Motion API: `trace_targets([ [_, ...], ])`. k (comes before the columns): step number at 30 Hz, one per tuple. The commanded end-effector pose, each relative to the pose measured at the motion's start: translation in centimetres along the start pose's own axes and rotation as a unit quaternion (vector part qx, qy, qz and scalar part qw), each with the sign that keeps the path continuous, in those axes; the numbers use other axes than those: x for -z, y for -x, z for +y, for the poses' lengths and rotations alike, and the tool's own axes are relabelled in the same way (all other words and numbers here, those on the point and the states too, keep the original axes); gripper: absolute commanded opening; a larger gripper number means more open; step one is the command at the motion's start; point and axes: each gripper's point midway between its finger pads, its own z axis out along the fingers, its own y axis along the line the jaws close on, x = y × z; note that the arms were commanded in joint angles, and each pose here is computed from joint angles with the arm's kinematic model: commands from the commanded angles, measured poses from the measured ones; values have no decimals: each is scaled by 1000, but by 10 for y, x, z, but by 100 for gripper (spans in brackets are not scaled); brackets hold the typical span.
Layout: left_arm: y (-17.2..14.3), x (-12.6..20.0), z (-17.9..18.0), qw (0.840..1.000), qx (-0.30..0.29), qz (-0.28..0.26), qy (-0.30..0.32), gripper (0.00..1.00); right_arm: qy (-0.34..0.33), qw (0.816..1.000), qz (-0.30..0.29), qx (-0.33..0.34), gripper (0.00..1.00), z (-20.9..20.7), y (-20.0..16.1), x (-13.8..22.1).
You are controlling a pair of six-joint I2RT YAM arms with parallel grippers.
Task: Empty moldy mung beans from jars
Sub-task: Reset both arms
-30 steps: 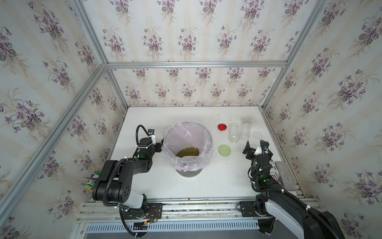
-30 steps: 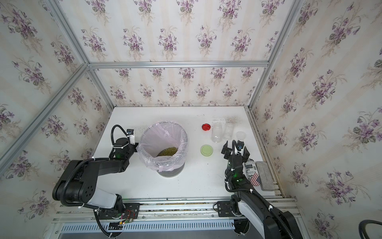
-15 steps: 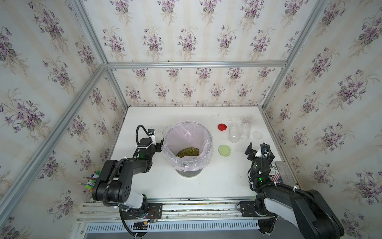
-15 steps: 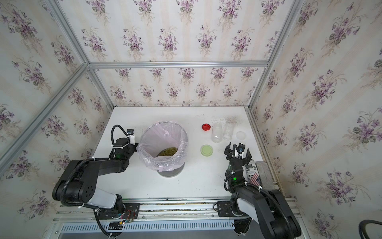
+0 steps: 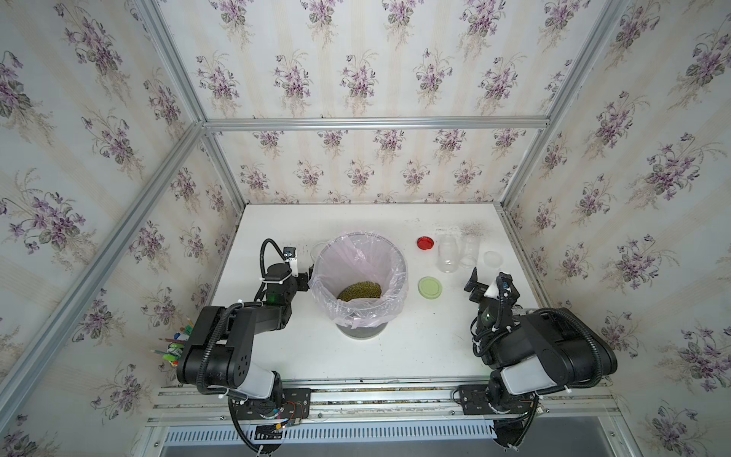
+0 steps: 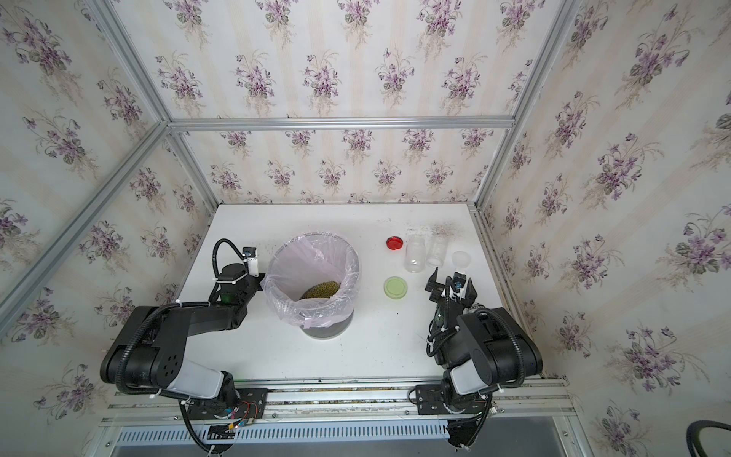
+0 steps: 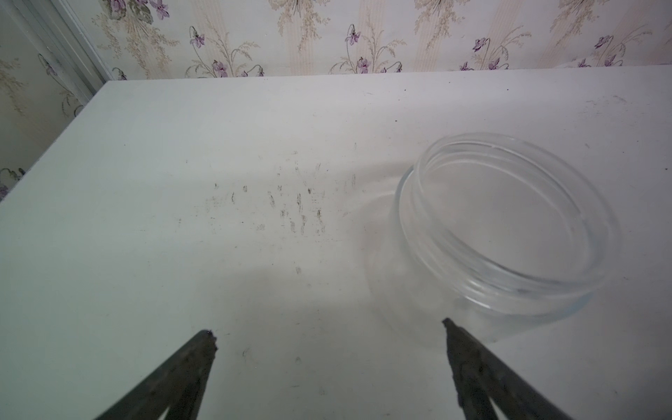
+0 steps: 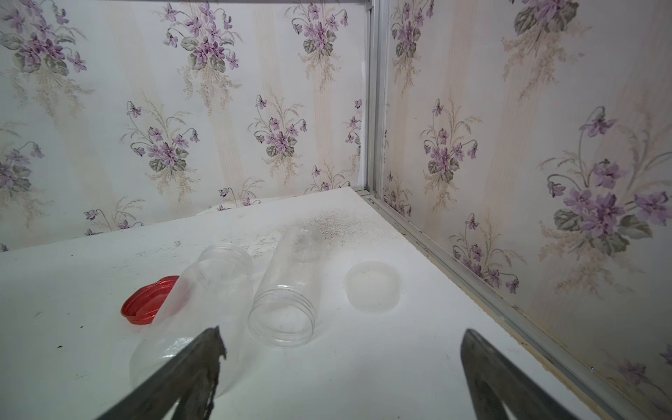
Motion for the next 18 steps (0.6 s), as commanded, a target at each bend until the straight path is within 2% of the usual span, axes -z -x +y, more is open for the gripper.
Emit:
trace_targets([
  [1, 7, 0, 0, 1000, -5, -11, -1, 100, 41, 997, -68, -7, 100, 9, 31, 11],
  [4, 7, -1, 0, 1000, -5, -11, -1, 100, 66, 996, -51, 12, 100, 24, 25, 2],
  [8, 7, -1, 0, 1000, -5, -11, -1, 100, 63, 998, -8, 11, 100, 26, 8, -18],
  [10, 7, 0, 0, 1000, -5, -11, -1, 100, 62, 998, -9, 17, 100, 30, 9, -27],
  [15, 7, -1, -1, 1000, -5, -11, -1, 100, 61, 996, 67, -9, 100, 24, -12, -53],
  [18, 7, -1, 0, 1000, -5, -11, -1, 100, 64, 997, 46, -11, 100, 24, -4, -52],
])
